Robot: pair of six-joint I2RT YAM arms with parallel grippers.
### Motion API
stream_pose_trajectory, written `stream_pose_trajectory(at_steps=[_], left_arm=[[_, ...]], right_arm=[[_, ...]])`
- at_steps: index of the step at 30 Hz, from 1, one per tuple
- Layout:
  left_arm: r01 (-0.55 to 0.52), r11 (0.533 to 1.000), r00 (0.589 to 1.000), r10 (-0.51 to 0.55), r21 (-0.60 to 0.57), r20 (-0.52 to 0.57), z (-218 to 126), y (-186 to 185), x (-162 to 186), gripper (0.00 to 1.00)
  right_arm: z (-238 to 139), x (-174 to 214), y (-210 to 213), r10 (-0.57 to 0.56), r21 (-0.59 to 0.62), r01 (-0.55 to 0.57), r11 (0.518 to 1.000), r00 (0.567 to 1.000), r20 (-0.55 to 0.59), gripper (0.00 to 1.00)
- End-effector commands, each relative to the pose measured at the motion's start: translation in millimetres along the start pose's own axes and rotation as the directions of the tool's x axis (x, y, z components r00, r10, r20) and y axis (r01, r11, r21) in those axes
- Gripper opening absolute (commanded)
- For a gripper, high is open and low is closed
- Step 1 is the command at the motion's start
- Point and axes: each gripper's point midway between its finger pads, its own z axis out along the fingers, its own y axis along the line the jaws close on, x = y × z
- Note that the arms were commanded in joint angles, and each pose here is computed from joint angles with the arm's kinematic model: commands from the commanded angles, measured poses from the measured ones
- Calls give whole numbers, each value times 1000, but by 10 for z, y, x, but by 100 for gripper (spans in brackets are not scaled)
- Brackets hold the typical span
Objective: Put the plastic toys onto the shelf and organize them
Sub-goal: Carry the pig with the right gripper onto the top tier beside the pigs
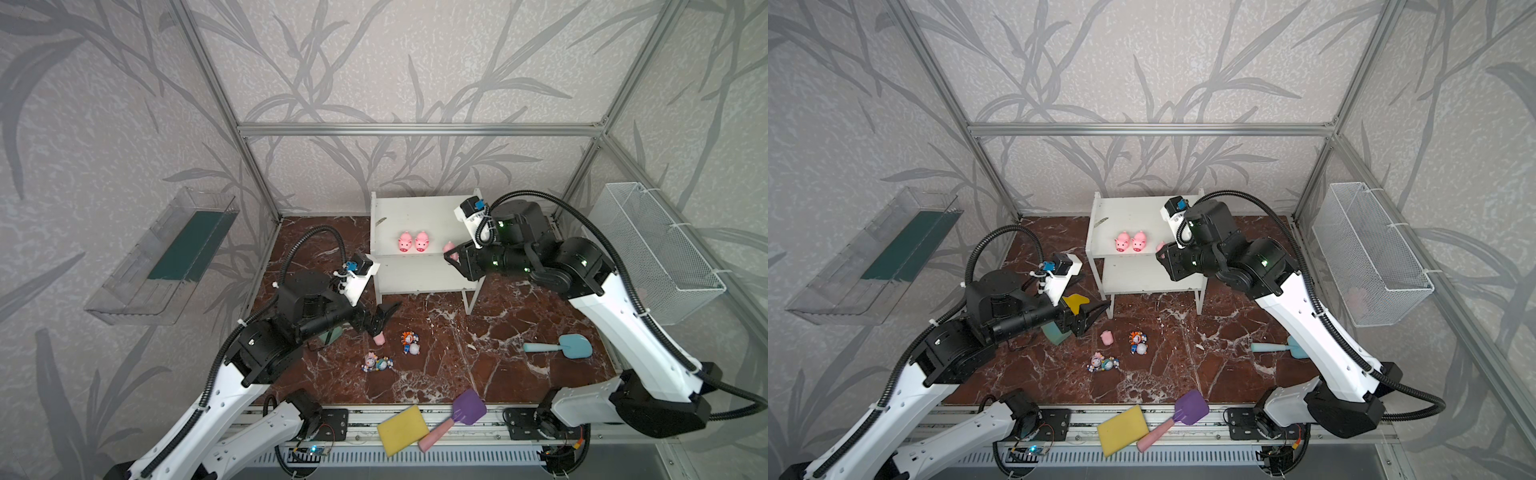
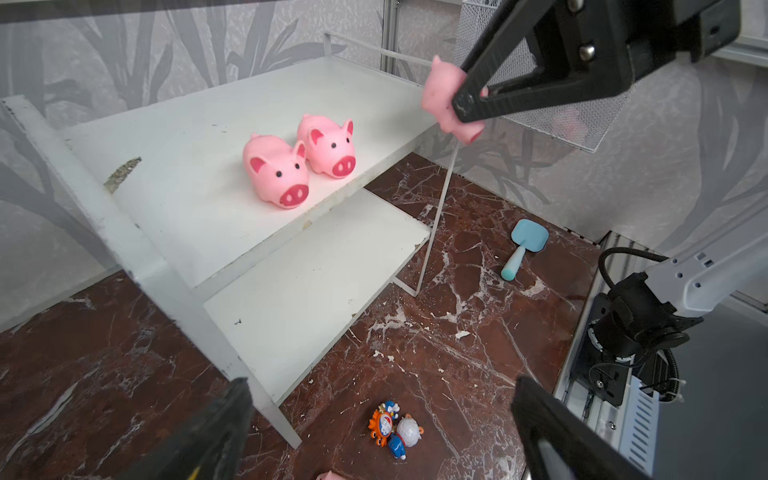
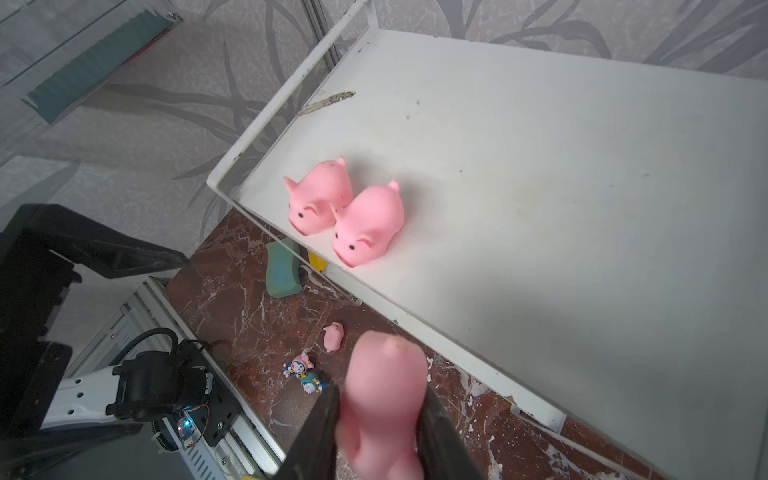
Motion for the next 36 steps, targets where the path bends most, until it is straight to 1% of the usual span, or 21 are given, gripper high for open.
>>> stream_pose_trajectory(at_steps=[1, 9, 27, 32, 36], left_arm=[[-61, 998, 996, 63, -27, 68, -72, 19, -163, 99], [-86, 995, 993, 89, -45, 82, -146, 31, -107, 99], [-106, 993, 989, 110, -50, 99, -219, 21, -49, 99], [-110, 993, 988, 114, -48, 101, -231, 13, -38, 99], [-110, 993, 988, 114, -50, 101, -232, 16, -34, 99]], right_arm=[[0, -63, 25, -4, -18, 3, 1000, 1000, -23, 31], [162, -167, -128, 23, 53, -22, 998, 999, -31, 31], [408, -241, -276, 42, 97, -36, 995, 997, -60, 34], [467, -222, -310, 42, 112, -33, 993, 996, -77, 38], [462, -235, -334, 41, 126, -32, 991, 997, -71, 46]])
